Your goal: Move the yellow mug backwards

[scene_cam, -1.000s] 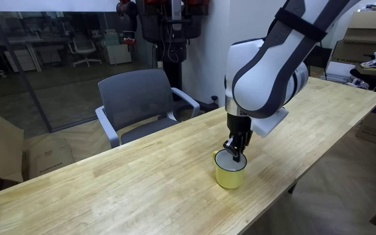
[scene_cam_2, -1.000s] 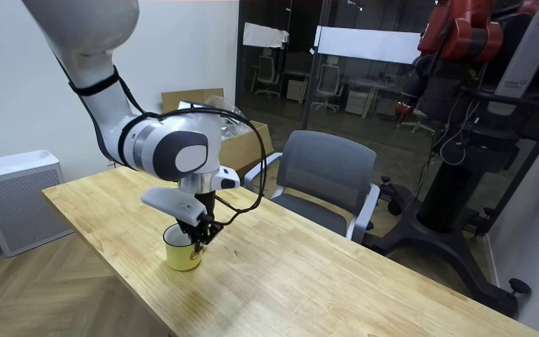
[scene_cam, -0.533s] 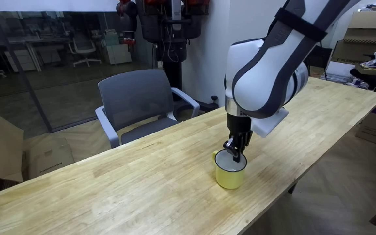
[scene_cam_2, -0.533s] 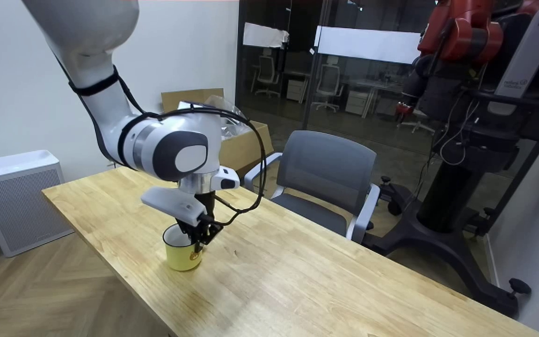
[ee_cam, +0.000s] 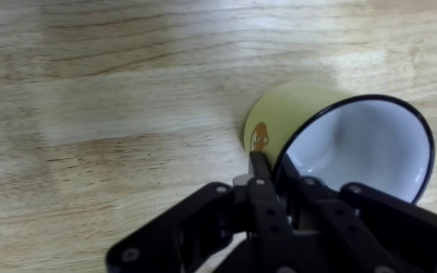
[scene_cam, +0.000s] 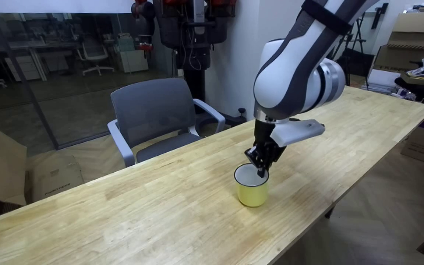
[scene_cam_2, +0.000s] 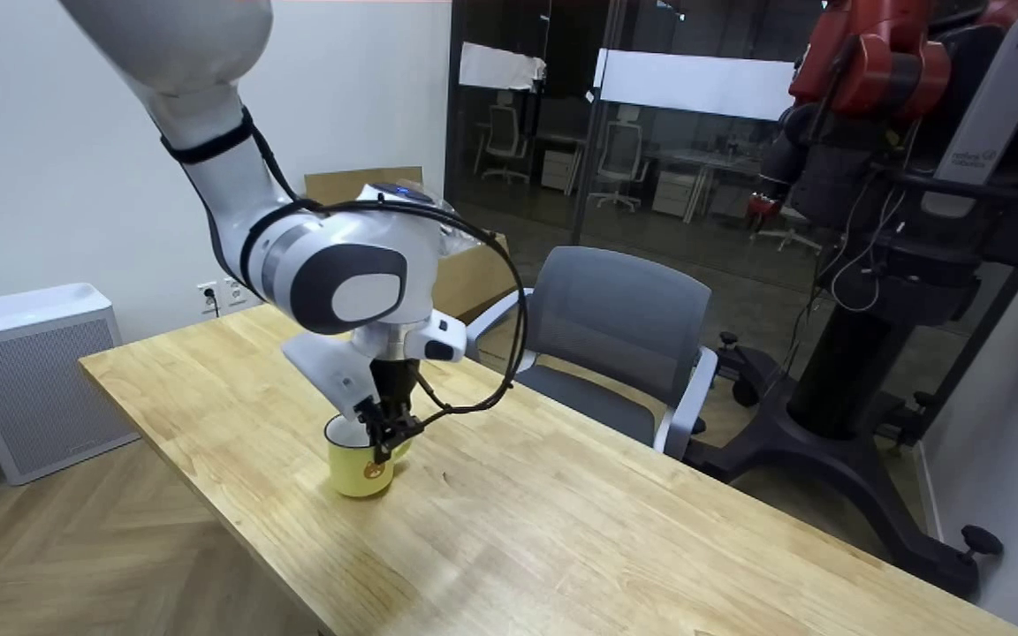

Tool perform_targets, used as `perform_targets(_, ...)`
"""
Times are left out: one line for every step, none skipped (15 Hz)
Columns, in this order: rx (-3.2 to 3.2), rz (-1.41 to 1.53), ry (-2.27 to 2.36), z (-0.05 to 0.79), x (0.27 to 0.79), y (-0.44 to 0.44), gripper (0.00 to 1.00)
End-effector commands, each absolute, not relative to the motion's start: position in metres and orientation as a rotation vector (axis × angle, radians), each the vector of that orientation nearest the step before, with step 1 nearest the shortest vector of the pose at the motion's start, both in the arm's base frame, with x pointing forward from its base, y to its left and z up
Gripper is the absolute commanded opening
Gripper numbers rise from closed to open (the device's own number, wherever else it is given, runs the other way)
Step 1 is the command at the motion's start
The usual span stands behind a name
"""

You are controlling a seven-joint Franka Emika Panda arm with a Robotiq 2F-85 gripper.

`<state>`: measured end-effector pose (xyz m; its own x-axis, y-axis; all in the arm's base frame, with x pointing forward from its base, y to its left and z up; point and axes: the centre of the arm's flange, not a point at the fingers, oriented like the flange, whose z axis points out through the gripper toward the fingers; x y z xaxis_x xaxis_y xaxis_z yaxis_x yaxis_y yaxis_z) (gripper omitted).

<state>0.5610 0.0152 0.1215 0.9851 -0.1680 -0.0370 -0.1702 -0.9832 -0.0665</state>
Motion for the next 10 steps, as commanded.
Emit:
perform_targets(-3.003,0.026,0.555,0.137,0.587,-0.015,0.03)
perform_targets(-2.978,0.018,0.624,0.138,0.593,-0.029,0.03)
perform_targets(-2.952,0.01,0.691,0.14,0.598,-0.039,0.03)
perform_targets(-2.922,0.005,0.756,0.139,0.603,-0.052,0.03)
perform_targets(-2.892,-0.003,0.819,0.139,0.606,-0.062,0.03)
perform_targets(-2.86,-0.011,0.882,0.137,0.61,-0.073,0.03)
perform_targets(-2.828,-0.021,0.944,0.135,0.614,-0.082,0.03)
perform_targets(-2.795,-0.026,1.005,0.131,0.616,-0.09,0.03)
perform_targets(-2.76,-0.028,1.065,0.126,0.618,-0.097,0.03)
perform_targets(-2.722,-0.038,1.123,0.123,0.62,-0.103,0.03)
